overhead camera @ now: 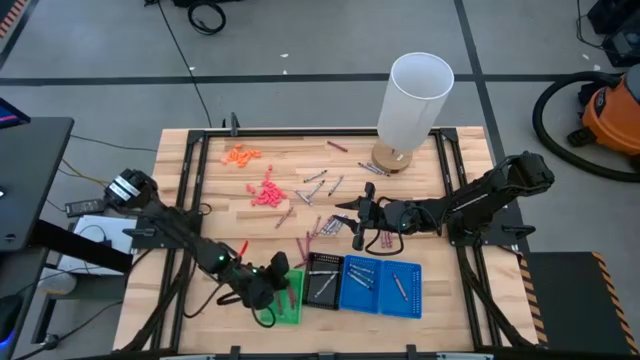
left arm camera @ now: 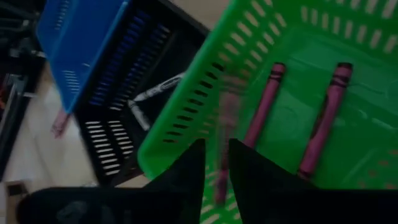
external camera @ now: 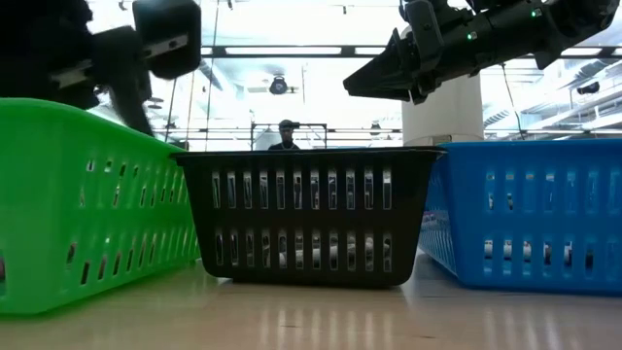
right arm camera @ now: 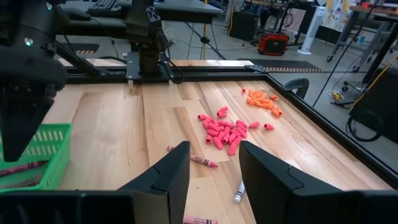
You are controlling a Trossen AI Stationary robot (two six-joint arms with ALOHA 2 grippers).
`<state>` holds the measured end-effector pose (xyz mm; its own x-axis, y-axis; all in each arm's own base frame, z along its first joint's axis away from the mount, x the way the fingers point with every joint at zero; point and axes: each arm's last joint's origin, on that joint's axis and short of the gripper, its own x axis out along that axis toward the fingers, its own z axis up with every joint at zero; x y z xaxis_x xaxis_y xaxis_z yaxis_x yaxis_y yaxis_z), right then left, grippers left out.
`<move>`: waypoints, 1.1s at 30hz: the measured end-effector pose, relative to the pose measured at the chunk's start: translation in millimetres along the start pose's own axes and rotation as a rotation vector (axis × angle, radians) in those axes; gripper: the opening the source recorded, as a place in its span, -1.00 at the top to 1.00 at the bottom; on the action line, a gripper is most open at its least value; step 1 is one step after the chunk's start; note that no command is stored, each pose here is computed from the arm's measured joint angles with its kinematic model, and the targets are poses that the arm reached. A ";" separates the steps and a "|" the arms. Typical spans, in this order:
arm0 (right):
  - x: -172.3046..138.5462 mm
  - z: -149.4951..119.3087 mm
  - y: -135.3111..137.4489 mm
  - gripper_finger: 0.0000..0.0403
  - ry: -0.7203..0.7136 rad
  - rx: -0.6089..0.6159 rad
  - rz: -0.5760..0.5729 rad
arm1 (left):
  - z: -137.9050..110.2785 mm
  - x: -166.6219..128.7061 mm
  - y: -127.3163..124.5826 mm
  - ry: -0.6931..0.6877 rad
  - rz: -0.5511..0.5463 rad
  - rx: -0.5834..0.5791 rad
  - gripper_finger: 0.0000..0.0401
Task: Sort crayons
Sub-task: Put the red crayon into the green bin, then put the pink crayon into the right blue bin
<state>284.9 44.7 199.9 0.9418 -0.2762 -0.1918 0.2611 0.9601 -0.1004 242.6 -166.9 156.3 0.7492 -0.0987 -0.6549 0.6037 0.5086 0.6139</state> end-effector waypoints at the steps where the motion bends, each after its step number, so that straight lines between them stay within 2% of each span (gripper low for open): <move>1: 0.0 0.0 0.0 0.27 0.000 0.000 0.000 | 0.6 -2.0 1.8 -0.004 0.011 -0.004 0.54; 5: 0.0 0.0 0.0 0.27 0.000 0.001 0.000 | 1.9 -9.4 10.0 -0.020 0.046 -0.032 0.44; 7: 0.0 0.1 0.0 0.27 -0.001 0.000 0.000 | -1.4 -13.2 19.9 -0.007 0.088 -0.109 0.42; 10: 0.0 0.2 0.2 0.27 -0.002 0.002 0.006 | -12.7 -18.0 38.2 0.031 0.136 -0.226 0.42; 19: -0.2 0.3 1.1 0.27 -0.003 0.002 0.021 | -53.4 -13.0 62.8 0.165 0.143 -0.393 0.42; 24: -0.2 0.9 1.3 0.27 -0.010 0.005 0.028 | -88.7 -7.1 67.6 0.266 0.188 -0.625 0.42; 33: -0.2 2.1 1.3 0.27 -0.020 0.009 0.028 | -128.8 -3.5 88.3 0.331 0.326 -1.143 0.41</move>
<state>285.5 46.1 201.8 0.9529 -0.2480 -0.1746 0.2360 0.9679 -0.0866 258.1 -11.4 156.1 0.6147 0.3091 -0.7257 -0.3079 0.9411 0.1401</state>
